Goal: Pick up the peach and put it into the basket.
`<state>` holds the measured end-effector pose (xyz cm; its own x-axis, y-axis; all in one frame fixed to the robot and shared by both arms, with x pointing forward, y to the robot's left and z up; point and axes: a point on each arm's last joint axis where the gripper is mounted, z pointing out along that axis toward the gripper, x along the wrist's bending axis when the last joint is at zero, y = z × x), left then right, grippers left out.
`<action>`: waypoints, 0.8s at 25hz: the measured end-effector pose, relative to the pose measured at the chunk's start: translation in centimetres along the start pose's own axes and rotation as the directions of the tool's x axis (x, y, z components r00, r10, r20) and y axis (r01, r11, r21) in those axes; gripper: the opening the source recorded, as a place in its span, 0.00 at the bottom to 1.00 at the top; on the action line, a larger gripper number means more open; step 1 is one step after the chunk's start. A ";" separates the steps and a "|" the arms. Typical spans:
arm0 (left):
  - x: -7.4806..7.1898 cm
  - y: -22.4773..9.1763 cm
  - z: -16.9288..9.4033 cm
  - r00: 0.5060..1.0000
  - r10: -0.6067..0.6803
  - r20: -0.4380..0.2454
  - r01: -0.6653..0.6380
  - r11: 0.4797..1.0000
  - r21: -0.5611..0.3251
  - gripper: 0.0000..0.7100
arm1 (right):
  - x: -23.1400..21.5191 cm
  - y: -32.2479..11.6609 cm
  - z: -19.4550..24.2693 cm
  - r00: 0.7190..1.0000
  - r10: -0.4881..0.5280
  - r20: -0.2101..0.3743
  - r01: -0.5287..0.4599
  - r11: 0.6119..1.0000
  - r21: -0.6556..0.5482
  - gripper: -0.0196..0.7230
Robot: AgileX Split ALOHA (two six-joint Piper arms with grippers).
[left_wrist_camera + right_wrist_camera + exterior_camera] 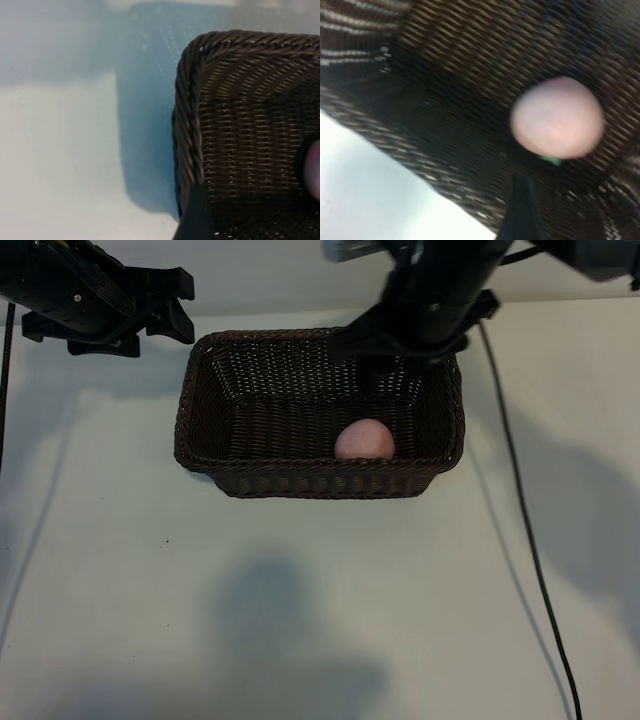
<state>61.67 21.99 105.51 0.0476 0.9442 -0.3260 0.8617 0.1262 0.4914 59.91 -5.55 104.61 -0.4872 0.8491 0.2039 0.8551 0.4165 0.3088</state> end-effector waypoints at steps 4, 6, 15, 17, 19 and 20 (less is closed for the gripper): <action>0.0 0.0 0.0 1.000 0.000 0.000 0.000 1.000 0.001 0.80 | -3.2 -0.2 -1.3 0.997 0.058 0.045 -0.059 0.998 0.018 0.74; 0.0 0.0 0.0 1.000 0.000 0.000 0.000 1.000 0.001 0.80 | -4.7 -0.4 -2.4 0.994 0.079 0.079 -0.081 0.997 0.018 0.74; 0.0 0.0 0.0 1.000 0.000 0.000 0.000 1.000 0.001 0.80 | -10.2 -1.0 -5.9 0.970 0.178 0.163 -0.174 0.984 -0.042 0.74; 0.0 0.0 0.0 1.000 0.000 0.000 0.000 1.000 0.002 0.80 | -10.5 -1.0 -6.0 0.969 0.185 0.165 -0.180 0.983 -0.044 0.74; 0.0 0.0 0.0 1.000 0.000 0.000 0.000 1.000 0.002 0.80 | -10.5 -1.0 -6.0 0.968 0.185 0.167 -0.180 0.983 -0.044 0.74; 0.0 0.0 0.0 1.000 0.000 0.000 0.000 1.000 0.002 0.80 | -10.6 -1.1 -6.0 0.968 0.183 0.171 -0.179 0.983 -0.043 0.74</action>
<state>61.65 21.98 105.50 0.0476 0.9442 -0.3259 0.8627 0.1257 0.4899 63.09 -16.91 107.70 -0.2846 0.9539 0.0953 0.9199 0.2438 0.3072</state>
